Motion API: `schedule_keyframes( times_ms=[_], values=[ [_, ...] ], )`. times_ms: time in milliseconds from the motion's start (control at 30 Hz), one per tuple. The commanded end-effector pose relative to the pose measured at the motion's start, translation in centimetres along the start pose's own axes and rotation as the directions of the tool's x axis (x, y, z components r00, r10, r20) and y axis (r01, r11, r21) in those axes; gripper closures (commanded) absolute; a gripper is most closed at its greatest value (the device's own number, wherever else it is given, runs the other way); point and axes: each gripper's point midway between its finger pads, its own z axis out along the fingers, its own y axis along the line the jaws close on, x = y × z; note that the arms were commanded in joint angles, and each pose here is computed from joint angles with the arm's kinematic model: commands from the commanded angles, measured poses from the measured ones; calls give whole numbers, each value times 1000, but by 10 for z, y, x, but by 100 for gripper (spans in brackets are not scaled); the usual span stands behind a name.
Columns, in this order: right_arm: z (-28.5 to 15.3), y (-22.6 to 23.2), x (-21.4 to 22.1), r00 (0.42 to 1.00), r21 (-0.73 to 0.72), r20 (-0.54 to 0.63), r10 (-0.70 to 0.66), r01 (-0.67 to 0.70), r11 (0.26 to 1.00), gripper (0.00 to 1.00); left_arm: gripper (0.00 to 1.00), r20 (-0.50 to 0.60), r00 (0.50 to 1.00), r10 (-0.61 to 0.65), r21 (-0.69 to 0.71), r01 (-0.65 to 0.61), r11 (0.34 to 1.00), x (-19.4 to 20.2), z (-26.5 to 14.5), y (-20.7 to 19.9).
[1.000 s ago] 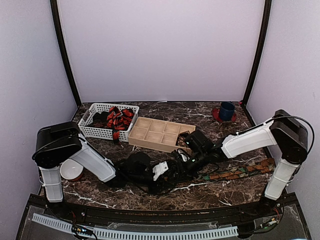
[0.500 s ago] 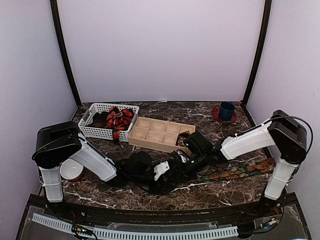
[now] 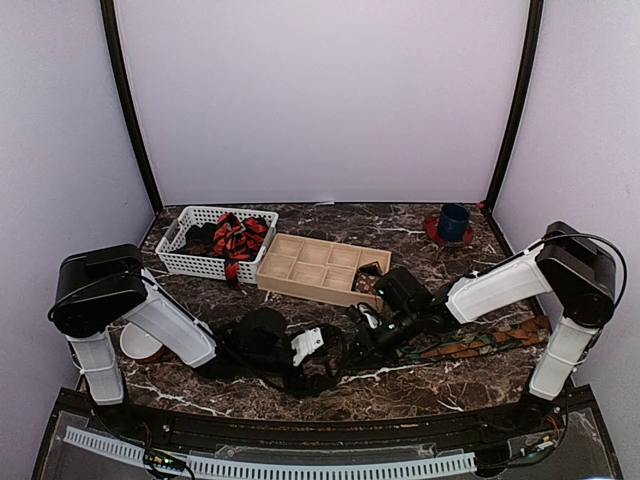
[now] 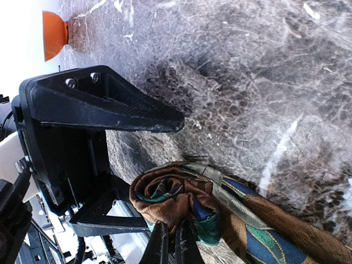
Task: Roll the ties
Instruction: Roll the tie at the center of the board.
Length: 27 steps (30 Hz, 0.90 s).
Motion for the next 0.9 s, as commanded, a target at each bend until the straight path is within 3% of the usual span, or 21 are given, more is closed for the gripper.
schedule_keyframes(
  times_ms=[0, 367, 600, 700, 867],
  values=[
    [-7, -1, 1, 1000, -22, 6, 17, -17, 1000, 100, 20, 23, 998, 60, 0, -60, 998, -4, 3, 2],
    [-13, 11, -8, 1000, -105, 15, 19, -18, 994, 100, 29, 20, 999, 25, 34, -26, 999, -1, 22, -6],
    [-20, 8, -10, 999, -117, 32, 39, -35, 993, 100, 60, -13, 1000, 28, 8, -28, 1000, 14, 17, -5],
    [-22, 0, -7, 998, -97, 32, 50, -47, 994, 100, 67, -38, 998, 42, 8, -42, 999, 24, 8, -7],
    [-23, -21, -2, 996, -44, 33, 83, -81, 996, 100, 69, -58, 997, 54, 15, -53, 998, 29, 0, -10]
  ],
)
